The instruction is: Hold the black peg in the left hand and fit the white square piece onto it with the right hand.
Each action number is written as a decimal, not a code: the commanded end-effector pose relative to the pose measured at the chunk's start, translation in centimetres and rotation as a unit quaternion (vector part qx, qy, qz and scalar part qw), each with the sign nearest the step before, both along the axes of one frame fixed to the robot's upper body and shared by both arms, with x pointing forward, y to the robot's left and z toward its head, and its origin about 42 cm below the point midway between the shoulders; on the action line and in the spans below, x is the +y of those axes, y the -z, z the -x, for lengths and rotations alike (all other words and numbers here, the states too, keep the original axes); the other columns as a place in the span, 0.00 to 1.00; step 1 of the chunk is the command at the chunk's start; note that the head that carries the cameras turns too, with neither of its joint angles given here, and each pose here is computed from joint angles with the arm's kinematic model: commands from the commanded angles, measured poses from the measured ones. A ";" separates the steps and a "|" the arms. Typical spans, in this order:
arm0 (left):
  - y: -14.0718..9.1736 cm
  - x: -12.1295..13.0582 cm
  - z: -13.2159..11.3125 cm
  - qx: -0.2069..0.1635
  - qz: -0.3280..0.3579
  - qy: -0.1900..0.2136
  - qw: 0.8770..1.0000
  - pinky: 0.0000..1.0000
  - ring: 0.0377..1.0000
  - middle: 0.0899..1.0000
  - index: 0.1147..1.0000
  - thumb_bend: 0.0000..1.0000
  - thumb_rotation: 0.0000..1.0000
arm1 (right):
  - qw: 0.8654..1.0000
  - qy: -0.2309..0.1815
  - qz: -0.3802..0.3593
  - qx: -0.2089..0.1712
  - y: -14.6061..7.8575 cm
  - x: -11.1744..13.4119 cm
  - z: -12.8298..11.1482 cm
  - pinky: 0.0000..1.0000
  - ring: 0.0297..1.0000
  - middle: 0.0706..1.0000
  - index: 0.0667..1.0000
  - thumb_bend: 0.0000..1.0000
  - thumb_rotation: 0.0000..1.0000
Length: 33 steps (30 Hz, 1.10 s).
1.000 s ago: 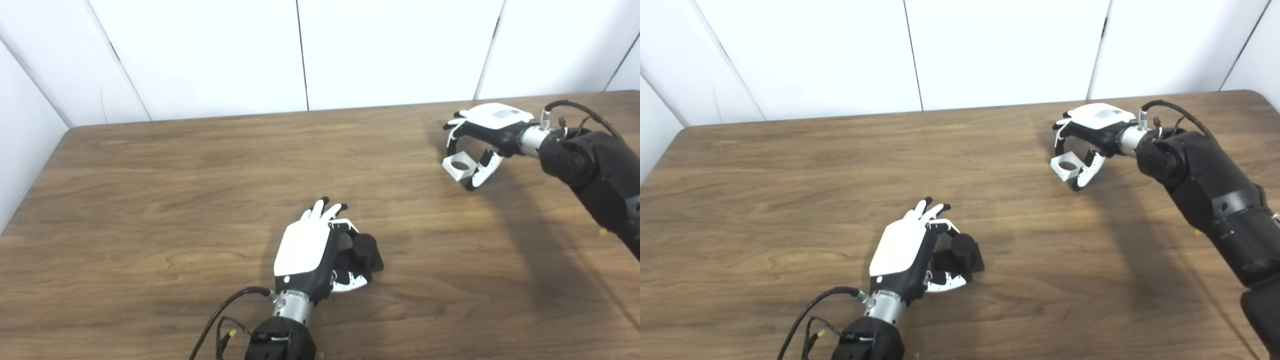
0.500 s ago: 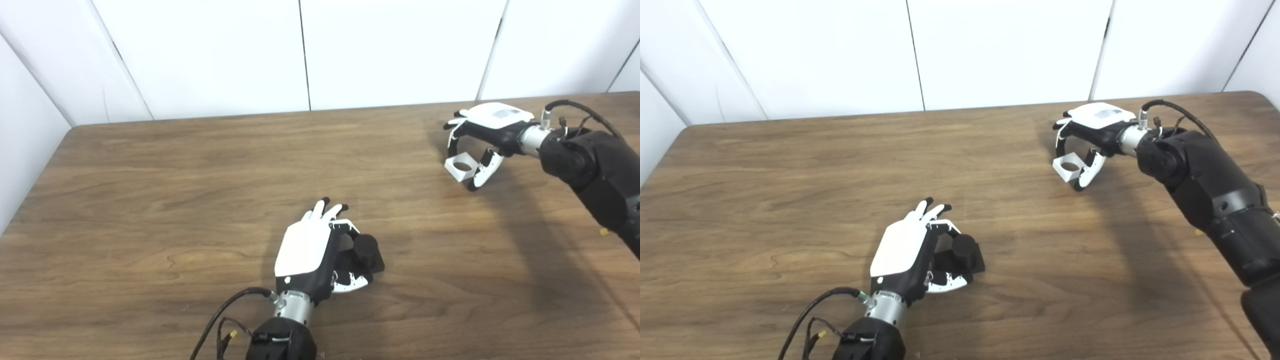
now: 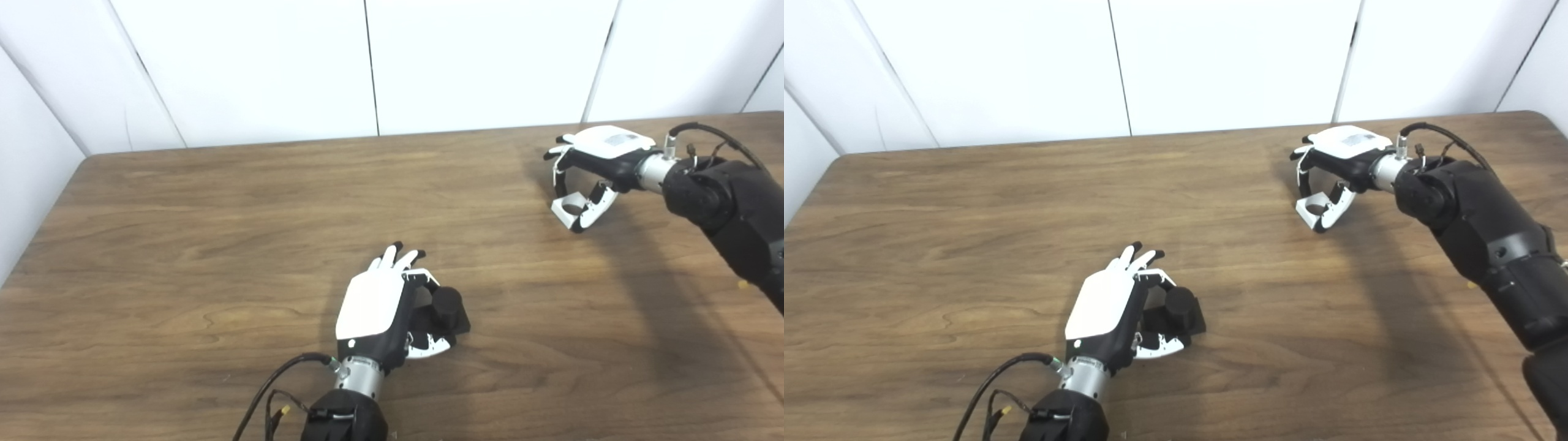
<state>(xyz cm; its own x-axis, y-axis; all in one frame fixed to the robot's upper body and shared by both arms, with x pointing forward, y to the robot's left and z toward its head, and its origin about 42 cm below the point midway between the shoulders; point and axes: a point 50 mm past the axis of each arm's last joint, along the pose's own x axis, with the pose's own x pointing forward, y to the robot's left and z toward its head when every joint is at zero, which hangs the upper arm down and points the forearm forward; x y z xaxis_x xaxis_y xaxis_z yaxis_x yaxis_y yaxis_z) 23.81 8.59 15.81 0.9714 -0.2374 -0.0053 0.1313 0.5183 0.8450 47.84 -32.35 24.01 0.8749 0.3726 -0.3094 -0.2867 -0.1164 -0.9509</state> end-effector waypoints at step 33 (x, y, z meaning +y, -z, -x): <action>-0.2 -0.1 -0.3 -0.008 -0.007 0.002 1.000 0.96 1.00 0.90 0.43 0.52 0.07 | 0.999 0.010 -0.001 -0.039 -3.4 -0.1 1.0 0.99 1.00 0.91 0.45 0.52 0.14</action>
<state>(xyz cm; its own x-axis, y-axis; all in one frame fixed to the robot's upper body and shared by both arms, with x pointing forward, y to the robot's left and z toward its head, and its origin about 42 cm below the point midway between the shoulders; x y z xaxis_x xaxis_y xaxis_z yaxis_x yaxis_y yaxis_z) 23.90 8.58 15.85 0.9707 -0.2403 -0.0066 0.1334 0.5156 0.8464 46.32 -31.76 24.33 0.8809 0.3628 -0.3040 -0.2839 -0.1090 -0.9526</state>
